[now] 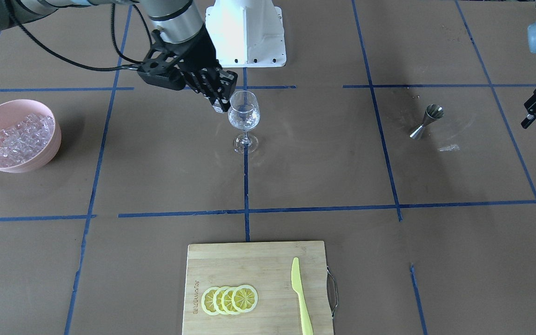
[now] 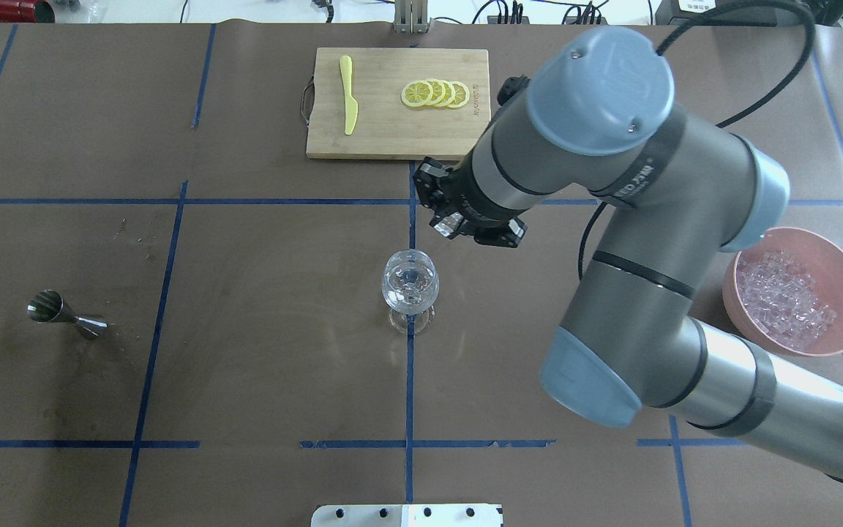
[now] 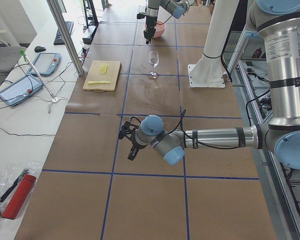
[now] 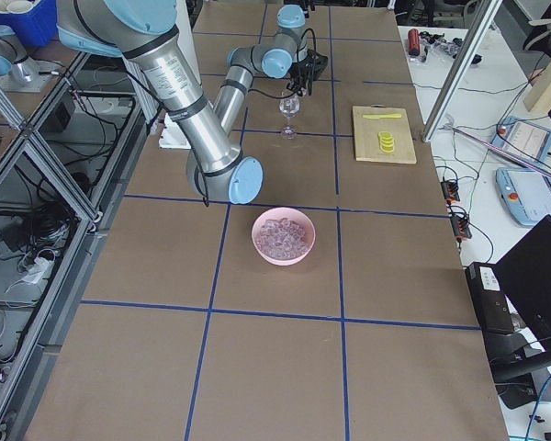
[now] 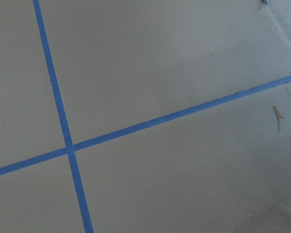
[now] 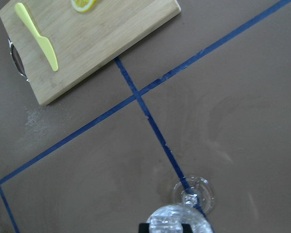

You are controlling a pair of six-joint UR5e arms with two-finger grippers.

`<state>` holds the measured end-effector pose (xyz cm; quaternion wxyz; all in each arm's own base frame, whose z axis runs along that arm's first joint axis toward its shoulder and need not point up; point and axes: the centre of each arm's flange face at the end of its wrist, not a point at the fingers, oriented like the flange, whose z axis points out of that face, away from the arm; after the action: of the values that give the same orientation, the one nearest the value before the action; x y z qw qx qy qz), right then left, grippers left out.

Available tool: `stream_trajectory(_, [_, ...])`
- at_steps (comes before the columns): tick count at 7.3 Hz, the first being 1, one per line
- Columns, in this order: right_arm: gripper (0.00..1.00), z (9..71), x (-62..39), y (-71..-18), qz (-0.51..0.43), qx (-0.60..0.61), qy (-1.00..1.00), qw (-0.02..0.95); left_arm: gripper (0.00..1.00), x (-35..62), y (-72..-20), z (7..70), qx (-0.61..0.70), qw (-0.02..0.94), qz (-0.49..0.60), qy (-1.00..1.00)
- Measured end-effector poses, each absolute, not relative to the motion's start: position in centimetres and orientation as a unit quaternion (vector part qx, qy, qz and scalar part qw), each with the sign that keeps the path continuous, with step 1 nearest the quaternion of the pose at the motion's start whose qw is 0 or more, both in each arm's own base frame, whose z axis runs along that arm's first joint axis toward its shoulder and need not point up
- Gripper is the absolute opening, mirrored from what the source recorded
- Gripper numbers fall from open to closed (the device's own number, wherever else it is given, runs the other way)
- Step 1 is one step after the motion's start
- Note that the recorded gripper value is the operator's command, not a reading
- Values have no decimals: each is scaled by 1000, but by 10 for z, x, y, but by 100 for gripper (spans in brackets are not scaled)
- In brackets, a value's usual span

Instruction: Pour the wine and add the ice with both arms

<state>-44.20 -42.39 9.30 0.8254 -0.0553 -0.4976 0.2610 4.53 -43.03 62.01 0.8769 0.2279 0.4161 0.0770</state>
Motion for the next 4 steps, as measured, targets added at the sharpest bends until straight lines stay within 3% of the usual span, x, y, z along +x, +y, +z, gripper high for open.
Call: stream_trajectory(4, [0, 80, -465, -408, 257, -68, -498, 826, 100, 45, -431, 616, 229, 876, 71, 418])
